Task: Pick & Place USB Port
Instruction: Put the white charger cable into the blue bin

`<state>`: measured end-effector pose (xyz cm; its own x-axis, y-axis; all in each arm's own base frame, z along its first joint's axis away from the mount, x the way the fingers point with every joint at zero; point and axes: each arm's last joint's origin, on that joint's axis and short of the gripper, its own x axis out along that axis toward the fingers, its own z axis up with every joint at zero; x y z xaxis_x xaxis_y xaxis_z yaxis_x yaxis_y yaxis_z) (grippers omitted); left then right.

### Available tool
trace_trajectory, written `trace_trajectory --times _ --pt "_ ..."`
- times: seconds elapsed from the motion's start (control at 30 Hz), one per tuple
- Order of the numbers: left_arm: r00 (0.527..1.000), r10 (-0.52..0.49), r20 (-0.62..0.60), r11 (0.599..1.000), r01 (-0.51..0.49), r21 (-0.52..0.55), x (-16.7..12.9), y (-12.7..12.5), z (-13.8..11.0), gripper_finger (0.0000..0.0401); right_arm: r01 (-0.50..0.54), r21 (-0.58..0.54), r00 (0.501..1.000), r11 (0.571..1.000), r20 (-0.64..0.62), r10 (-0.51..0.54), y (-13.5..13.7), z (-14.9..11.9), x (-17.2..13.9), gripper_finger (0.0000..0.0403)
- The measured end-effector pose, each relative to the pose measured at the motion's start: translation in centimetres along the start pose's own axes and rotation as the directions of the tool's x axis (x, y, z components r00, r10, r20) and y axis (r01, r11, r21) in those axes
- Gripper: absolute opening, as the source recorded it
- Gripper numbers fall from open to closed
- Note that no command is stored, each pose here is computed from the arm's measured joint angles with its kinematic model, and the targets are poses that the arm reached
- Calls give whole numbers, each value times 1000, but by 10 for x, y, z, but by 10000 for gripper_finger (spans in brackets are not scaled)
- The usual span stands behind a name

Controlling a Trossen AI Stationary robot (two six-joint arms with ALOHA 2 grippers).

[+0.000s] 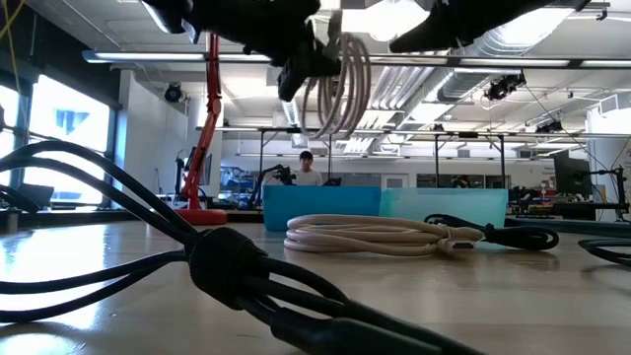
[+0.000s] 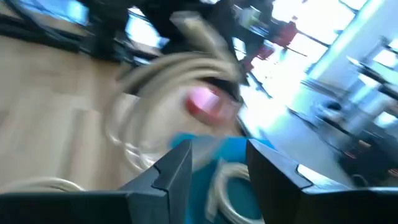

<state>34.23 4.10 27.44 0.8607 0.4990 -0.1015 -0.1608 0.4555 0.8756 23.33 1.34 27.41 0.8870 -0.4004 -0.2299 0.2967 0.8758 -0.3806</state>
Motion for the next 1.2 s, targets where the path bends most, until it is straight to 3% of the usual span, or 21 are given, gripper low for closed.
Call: trace_trajectory --times 0.23,0.43,0.67,0.8,1.03,1.2 --pt "975 -103 -195 995 101 -21 14 27 -30 42 40 15 997 999 -65 -39 -12 -4 -17 145" --pt "940 -276 -200 956 247 -159 36 55 -57 42 42 55 995 998 -90 -37 -18 -6 -28 143" --pt "936 -284 -210 942 230 -246 64 74 -81 42 41 74 987 996 -158 -29 -17 -13 -30 142" --pt "913 -326 -246 922 249 -298 80 72 -94 42 48 83 980 995 -194 -32 -17 -17 -30 142" --pt "815 -452 -363 880 340 -333 100 43 -114 42 49 88 978 995 -205 -30 -16 -18 -31 142" --pt "772 -533 -347 838 424 -343 109 24 -122 42 54 118 978 992 -209 -29 -16 -19 -31 141"
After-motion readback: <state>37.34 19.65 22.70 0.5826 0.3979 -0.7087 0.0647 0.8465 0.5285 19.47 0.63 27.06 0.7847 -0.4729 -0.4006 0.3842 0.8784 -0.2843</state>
